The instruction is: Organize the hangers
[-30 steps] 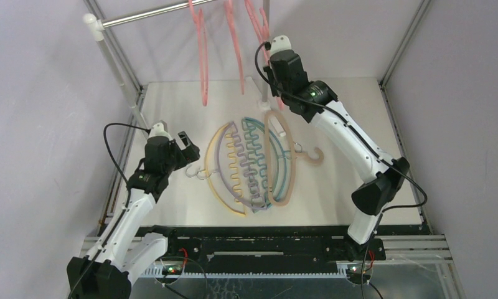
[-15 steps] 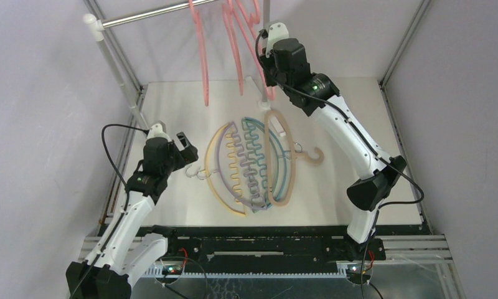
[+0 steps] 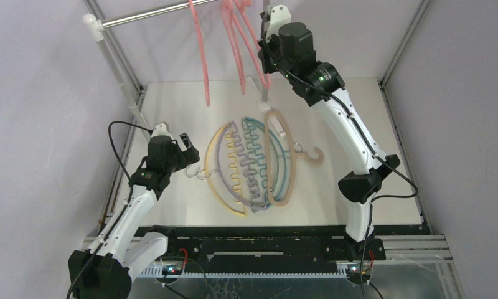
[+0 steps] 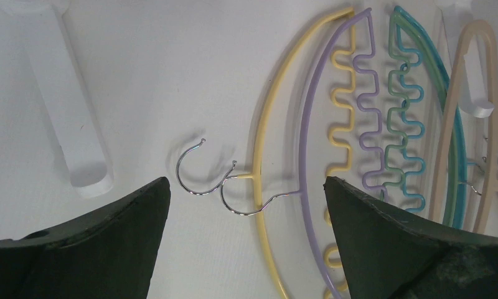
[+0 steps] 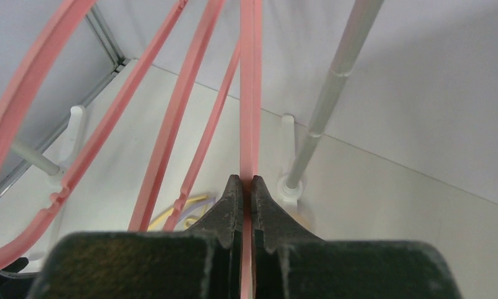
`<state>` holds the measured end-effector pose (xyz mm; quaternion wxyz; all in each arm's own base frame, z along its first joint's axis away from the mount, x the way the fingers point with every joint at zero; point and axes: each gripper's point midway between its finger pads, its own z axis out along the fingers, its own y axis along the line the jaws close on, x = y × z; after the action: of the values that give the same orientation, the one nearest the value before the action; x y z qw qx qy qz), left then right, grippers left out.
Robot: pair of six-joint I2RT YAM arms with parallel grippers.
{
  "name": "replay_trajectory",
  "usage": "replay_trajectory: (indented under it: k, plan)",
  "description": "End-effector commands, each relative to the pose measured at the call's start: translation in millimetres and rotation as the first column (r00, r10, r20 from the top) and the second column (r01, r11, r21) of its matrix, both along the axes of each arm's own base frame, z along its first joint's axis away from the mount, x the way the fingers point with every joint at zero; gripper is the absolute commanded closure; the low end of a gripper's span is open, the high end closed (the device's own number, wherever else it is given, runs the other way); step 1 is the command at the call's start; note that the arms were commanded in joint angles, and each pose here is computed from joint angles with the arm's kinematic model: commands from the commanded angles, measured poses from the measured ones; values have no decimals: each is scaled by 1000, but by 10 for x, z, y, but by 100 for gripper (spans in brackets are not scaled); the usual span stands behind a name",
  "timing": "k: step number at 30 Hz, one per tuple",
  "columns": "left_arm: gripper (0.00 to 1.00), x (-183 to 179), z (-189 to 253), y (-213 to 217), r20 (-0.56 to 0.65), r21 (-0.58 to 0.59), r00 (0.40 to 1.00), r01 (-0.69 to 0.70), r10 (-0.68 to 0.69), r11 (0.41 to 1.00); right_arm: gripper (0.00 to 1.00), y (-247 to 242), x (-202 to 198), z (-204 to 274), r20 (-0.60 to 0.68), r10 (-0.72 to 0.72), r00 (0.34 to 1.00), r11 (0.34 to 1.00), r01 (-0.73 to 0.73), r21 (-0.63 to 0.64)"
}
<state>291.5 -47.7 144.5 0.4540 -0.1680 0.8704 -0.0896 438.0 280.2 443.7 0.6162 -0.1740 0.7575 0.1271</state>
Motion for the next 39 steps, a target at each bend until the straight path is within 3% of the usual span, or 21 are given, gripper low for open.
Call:
replay_trajectory:
  k: [1,9,22,34,36,39]
  plan:
    - [2,108,286,35,78,19,997,-3,1,1000,100,125,131,23,3,42,999,998,-42,52]
    - [1,55,275,114,67,41,998,-22,19,999,100,200,356,-91,-12,46,999,994,-45,98]
    - [1,111,234,181,52,39,998,-44,42,998,100,85,516,162,55,16,998,983,-26,181]
    - [1,154,299,180,47,40,998,-39,37,998,100,233,614,14,5,56,998,971,-55,232]
    - [2,158,329,191,52,44,998,-41,39,998,93,244,634,49,11,55,998,965,-56,255]
    - [1,158,339,195,49,46,998,-40,38,998,91,252,679,88,21,53,998,957,-57,283]
